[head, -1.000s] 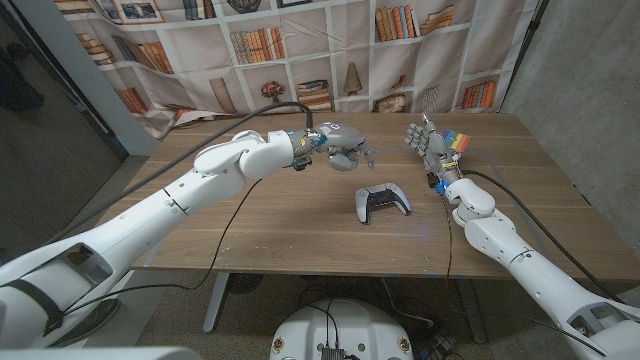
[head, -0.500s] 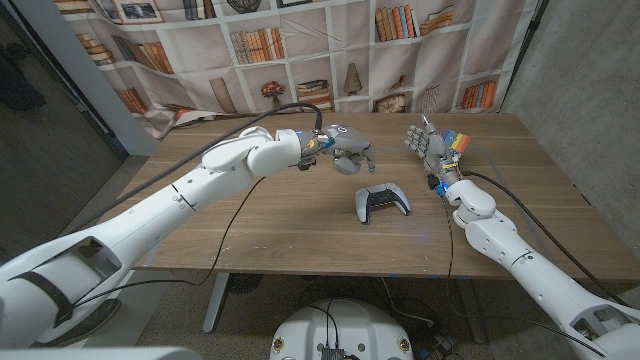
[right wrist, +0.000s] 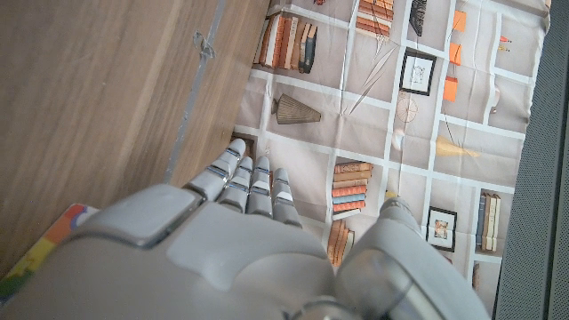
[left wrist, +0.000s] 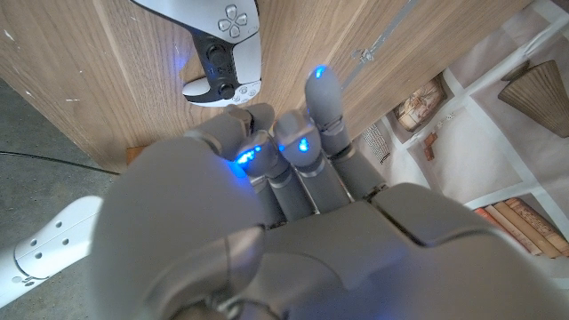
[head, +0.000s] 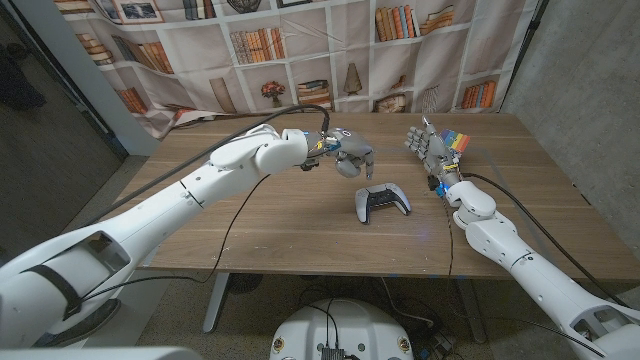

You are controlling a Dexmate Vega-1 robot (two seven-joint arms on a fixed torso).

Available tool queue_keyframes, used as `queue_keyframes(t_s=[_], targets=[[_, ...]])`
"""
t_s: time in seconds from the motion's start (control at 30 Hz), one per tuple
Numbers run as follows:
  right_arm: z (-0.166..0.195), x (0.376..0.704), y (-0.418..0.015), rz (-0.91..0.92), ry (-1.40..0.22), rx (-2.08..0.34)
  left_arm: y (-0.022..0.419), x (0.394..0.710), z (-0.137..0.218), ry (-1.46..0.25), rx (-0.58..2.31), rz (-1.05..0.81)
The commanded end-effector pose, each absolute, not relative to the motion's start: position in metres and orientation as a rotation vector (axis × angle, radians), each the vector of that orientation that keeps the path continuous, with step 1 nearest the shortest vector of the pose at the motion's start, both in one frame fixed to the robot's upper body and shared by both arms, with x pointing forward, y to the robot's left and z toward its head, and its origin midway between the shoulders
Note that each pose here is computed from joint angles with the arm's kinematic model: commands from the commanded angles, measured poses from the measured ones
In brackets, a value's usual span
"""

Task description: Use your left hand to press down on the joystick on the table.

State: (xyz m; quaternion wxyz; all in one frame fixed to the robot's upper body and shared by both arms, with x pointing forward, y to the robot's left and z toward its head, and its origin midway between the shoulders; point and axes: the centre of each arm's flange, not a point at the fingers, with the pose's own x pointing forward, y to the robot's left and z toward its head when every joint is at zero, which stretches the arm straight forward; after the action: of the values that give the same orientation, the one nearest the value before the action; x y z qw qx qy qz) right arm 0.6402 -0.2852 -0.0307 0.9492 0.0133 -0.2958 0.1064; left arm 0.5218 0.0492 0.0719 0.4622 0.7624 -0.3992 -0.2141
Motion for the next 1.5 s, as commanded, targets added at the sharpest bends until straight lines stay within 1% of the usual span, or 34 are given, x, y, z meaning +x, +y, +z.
queue_keyframes(t_s=[0.03,0.23,0.4,0.87,1.5], targets=[[-0.034,0.641,-0.287,0.215,-0.600,0.039,0.041,0.525,0.076,-0.926,1.923,-0.546],[-0.035,0.641,-0.289,0.211,-0.602,0.045,0.034,0.529,0.075,-0.896,1.969,-0.550],[-0.036,0.641,-0.291,0.209,-0.606,0.049,0.031,0.528,0.072,-0.939,2.008,-0.493],[-0.031,0.637,-0.292,0.202,-0.614,0.031,0.030,0.530,0.059,-0.980,1.987,-0.525],[-0.031,0.636,-0.290,0.200,-0.614,0.035,0.032,0.539,0.051,-0.969,1.989,-0.531]])
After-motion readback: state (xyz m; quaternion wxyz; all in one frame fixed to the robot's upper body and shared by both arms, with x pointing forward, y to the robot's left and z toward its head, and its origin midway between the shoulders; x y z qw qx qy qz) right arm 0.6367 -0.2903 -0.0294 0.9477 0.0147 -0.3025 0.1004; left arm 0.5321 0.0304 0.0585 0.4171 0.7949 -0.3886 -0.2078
